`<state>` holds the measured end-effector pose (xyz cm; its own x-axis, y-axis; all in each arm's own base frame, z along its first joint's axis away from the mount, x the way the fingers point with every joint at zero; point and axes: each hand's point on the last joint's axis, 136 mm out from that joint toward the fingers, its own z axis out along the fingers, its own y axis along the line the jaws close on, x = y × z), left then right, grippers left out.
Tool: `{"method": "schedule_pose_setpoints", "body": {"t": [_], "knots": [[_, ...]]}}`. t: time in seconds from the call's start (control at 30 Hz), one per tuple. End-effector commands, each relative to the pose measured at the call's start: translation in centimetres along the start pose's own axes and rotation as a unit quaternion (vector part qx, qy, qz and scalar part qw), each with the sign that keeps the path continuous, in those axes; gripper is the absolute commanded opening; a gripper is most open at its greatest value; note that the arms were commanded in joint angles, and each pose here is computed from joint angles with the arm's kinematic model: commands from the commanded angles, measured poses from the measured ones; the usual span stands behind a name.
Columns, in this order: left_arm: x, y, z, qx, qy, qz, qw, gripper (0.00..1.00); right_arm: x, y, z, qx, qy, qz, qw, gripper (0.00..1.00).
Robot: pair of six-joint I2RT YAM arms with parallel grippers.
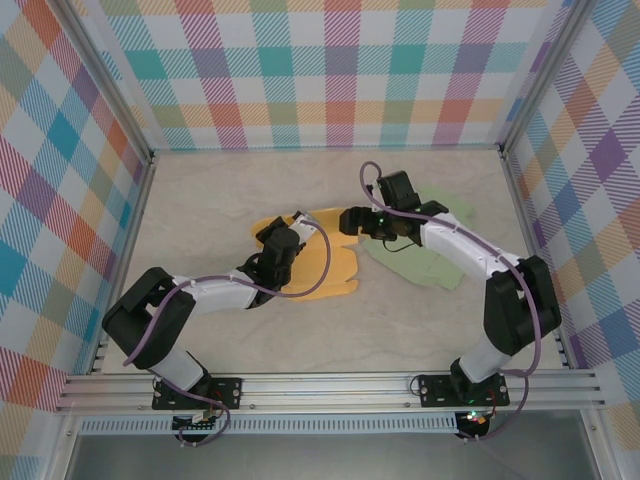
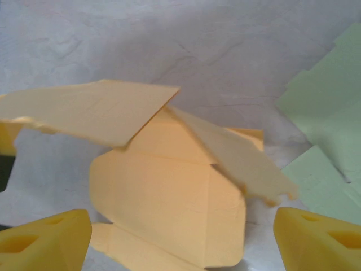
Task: Fold the paper box
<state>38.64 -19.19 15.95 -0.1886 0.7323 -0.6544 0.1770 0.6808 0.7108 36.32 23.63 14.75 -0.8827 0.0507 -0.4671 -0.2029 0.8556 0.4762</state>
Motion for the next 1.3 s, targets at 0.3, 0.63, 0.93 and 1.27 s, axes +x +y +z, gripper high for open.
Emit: {"method": "schedule_pose_setpoints", "body": {"t": [0.3, 0.63, 0.93, 1.27], "knots": [[-1.4, 0.0, -1.5, 0.017, -0.056, -0.026, 0.998, 0.00, -7.9, -6.0, 3.6, 0.029, -0.076, 0.056, 0.995, 0.78], [-1.6, 0.5, -0.5, -0.014, -0.032, -0.033, 0.999, 0.00, -8.1, -3.6, 0.9, -0.022, -0.068, 0.069, 0.995, 0.75], [-2.2, -0.1, 0.2, -0.022, -0.025, -0.024, 0.999, 0.00, -6.4, -0.9, -6.2, -0.031, -0.097, 0.067, 0.993, 0.65], [-2.2, -0.2, 0.2, -0.021, -0.024, -0.024, 0.999, 0.00, -6.6, 4.3, -4.3, -0.093, -0.057, 0.030, 0.994, 0.62]]}}
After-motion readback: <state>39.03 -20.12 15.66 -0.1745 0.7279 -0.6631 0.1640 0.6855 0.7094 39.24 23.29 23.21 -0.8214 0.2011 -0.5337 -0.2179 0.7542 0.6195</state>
